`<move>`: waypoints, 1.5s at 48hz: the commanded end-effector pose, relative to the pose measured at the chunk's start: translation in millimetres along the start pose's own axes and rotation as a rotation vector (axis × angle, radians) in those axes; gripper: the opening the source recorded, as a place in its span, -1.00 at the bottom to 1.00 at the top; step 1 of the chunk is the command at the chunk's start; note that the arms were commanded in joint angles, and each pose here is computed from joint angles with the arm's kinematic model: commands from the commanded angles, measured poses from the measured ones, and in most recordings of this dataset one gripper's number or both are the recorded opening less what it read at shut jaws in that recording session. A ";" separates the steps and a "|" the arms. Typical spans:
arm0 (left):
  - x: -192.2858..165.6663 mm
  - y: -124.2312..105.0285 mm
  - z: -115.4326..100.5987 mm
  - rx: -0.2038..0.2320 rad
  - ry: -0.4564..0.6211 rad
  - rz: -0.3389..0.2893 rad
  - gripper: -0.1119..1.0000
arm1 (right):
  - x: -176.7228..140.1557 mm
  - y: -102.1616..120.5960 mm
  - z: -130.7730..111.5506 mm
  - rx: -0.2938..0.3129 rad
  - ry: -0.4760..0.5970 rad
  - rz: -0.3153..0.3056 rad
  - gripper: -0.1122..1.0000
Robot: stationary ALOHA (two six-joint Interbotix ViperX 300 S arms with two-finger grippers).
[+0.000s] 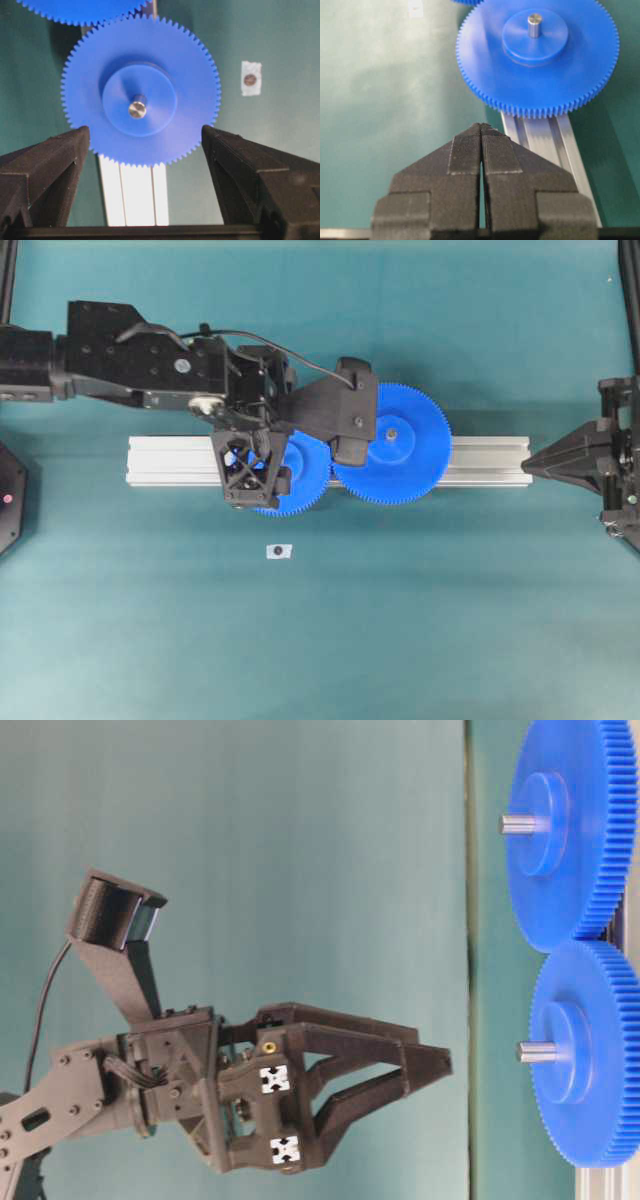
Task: Insert the small gear onto the shaft.
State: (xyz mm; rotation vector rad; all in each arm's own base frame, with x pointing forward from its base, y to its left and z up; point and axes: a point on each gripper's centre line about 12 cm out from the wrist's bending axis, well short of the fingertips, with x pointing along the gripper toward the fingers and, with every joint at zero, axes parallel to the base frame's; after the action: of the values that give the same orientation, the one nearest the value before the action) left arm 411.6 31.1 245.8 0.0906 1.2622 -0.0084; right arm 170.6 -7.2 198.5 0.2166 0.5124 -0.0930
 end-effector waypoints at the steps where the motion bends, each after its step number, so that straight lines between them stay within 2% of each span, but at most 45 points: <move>1: -32.3 0.4 6.9 -0.001 -0.087 0.011 0.73 | -0.1 0.8 4.9 0.011 -0.015 0.002 -0.83; 23: -63.5 0.1 1.5 -0.043 -0.151 0.014 0.73 | 0.0 0.7 4.3 0.011 -0.014 0.002 -0.83; 46: -80.2 -1.0 -1.0 -0.046 -0.190 0.017 0.73 | -0.1 0.8 5.1 0.011 -0.017 0.002 -0.83; 72: -77.3 -2.5 -2.4 -0.043 -0.181 0.015 0.73 | -0.1 0.8 5.1 0.011 -0.017 0.002 -0.83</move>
State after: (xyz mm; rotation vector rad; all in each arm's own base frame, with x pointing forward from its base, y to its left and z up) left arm 388.6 27.8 303.8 0.0607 1.1223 0.0250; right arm 170.5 -7.2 198.9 0.2166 0.5094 -0.0927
